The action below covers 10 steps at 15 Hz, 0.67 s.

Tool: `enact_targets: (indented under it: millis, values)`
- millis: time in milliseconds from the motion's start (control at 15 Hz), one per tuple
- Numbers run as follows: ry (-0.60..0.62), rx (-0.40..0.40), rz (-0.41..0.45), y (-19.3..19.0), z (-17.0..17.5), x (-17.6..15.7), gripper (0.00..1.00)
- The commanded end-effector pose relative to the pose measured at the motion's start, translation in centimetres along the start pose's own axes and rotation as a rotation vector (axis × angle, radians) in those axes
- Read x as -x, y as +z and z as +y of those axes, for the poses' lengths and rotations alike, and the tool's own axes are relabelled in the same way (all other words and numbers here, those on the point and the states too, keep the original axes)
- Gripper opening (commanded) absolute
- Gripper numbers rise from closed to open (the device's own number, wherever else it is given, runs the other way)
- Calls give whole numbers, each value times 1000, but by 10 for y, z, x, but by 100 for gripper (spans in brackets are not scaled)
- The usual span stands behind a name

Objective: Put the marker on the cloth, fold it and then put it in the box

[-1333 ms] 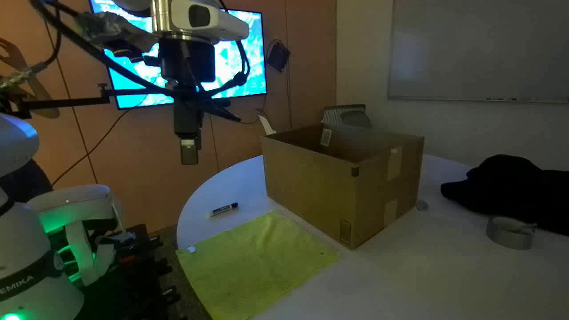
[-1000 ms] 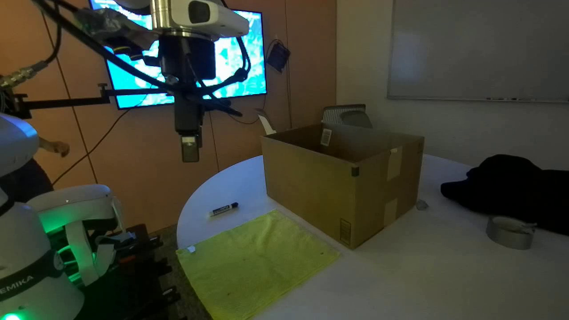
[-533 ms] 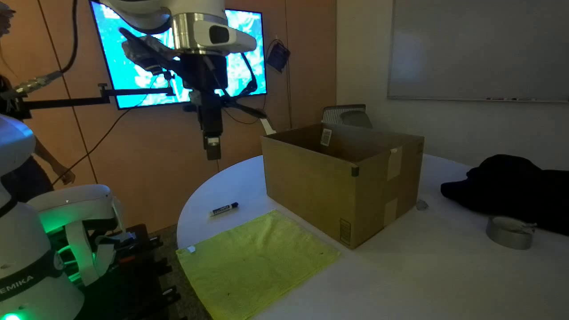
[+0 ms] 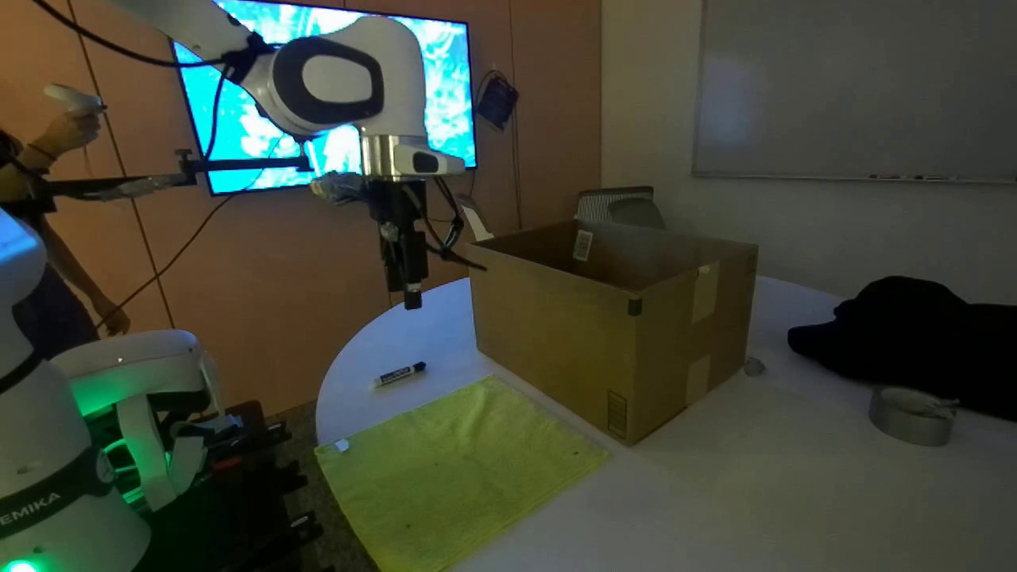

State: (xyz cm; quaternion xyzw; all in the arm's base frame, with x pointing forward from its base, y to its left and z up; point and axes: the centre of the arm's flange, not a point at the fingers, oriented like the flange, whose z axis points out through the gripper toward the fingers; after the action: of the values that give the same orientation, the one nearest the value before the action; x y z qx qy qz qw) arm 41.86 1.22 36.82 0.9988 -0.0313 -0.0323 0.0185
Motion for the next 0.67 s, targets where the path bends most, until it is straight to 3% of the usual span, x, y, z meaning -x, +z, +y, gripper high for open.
enact_targets:
  millis: [0,467,600]
  values:
    - [15,-69,-25,47,-61,-24,100]
    - [-46,-155,-65,121,-162,-1,100]
    - [-76,-168,-39,136,-189,5,100]
